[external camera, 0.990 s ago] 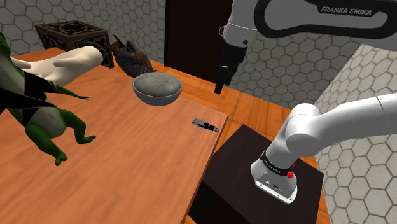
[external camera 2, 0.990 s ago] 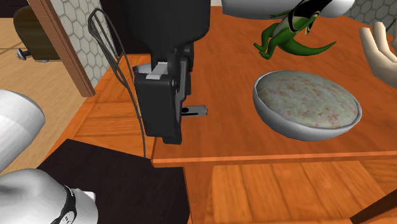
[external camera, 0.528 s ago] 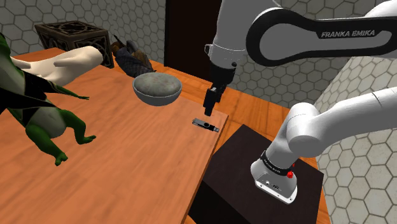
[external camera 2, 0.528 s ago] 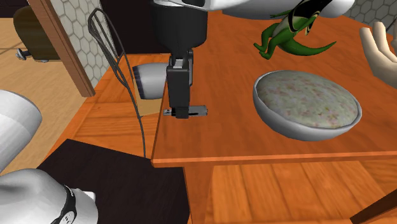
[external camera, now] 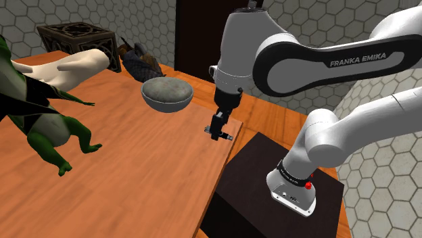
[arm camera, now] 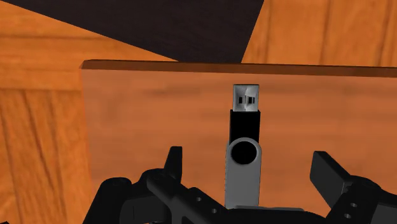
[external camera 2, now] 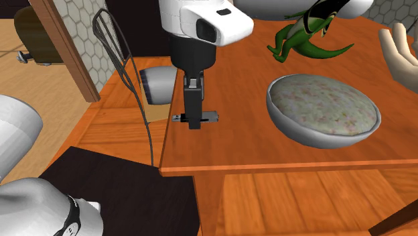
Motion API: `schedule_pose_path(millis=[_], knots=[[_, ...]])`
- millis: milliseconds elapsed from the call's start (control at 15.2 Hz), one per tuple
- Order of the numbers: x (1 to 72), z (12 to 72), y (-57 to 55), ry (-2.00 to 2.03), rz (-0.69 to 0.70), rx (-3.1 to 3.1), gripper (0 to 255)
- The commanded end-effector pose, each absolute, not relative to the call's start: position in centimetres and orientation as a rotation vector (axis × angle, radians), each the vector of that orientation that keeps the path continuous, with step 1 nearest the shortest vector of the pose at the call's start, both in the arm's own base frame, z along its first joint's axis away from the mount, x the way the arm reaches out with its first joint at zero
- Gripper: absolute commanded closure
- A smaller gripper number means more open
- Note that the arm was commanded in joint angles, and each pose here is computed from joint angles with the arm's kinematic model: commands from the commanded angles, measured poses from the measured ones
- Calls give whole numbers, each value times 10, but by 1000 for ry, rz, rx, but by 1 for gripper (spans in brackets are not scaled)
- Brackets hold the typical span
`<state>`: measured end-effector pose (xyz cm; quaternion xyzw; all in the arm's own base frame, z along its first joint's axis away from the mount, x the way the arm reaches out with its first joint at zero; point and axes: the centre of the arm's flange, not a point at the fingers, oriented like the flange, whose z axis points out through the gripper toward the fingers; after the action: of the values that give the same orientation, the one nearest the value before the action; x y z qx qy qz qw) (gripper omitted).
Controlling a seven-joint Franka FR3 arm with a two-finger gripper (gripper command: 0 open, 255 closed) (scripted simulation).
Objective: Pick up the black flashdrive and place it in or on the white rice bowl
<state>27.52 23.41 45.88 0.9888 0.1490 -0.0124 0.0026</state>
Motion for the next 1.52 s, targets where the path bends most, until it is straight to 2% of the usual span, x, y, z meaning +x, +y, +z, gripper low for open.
schedule_pose_path(millis=[0, 528, 594, 1122, 1452], knots=[[274, 449, 234, 468, -38, 3101, 0], [274, 446, 234, 468, -38, 3101, 0], [274, 446, 234, 468, -38, 3101, 255], [274, 444, 234, 467, -38, 3101, 255], [274, 467, 234, 468, -38, 3101, 255]])
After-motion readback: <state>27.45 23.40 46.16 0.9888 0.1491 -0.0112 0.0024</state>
